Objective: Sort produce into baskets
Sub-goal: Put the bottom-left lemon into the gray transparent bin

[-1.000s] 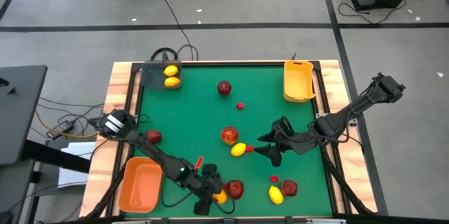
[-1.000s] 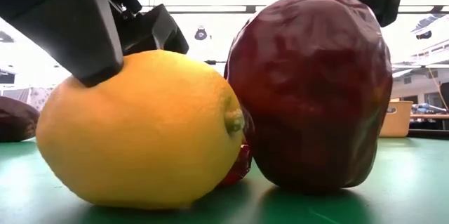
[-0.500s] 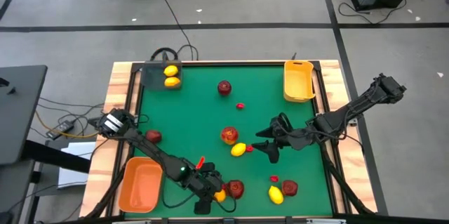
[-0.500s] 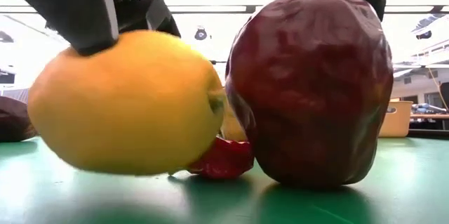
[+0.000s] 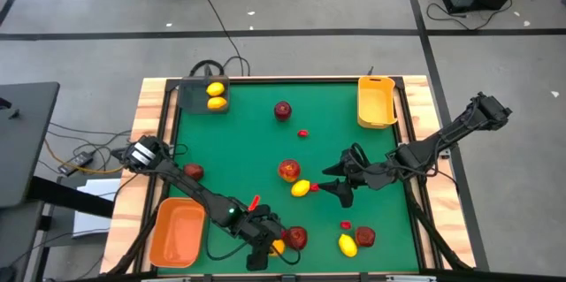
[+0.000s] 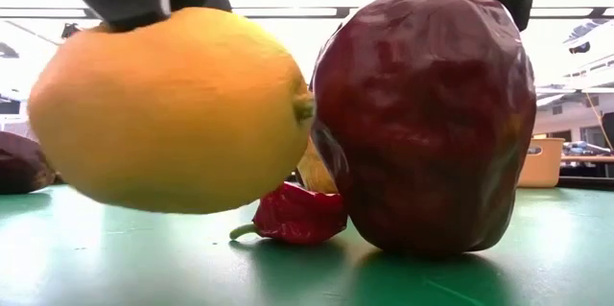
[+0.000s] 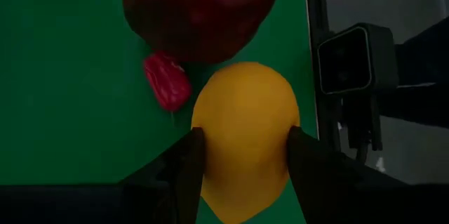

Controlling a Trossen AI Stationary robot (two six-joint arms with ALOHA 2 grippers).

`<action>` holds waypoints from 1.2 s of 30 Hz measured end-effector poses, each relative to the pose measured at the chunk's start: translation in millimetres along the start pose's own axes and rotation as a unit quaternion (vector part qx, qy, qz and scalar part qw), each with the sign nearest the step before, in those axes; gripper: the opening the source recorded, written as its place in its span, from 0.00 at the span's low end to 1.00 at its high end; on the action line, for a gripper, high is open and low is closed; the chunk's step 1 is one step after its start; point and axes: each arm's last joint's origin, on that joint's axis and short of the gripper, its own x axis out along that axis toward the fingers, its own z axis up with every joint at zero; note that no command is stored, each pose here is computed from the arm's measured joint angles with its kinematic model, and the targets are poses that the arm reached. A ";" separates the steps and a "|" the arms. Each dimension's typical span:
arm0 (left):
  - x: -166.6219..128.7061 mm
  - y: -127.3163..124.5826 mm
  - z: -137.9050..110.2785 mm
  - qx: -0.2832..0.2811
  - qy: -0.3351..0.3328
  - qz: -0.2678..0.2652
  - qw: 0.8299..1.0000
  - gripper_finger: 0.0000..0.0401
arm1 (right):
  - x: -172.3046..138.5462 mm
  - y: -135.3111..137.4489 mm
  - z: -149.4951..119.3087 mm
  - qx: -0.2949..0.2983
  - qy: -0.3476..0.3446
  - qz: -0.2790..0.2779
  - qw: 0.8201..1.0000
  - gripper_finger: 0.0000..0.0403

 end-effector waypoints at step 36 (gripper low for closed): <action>-217.8 223.6 21.4 -0.186 -0.087 0.272 0.940 0.47 | 22.4 -51.5 53.1 -0.054 0.000 -0.045 0.998 0.76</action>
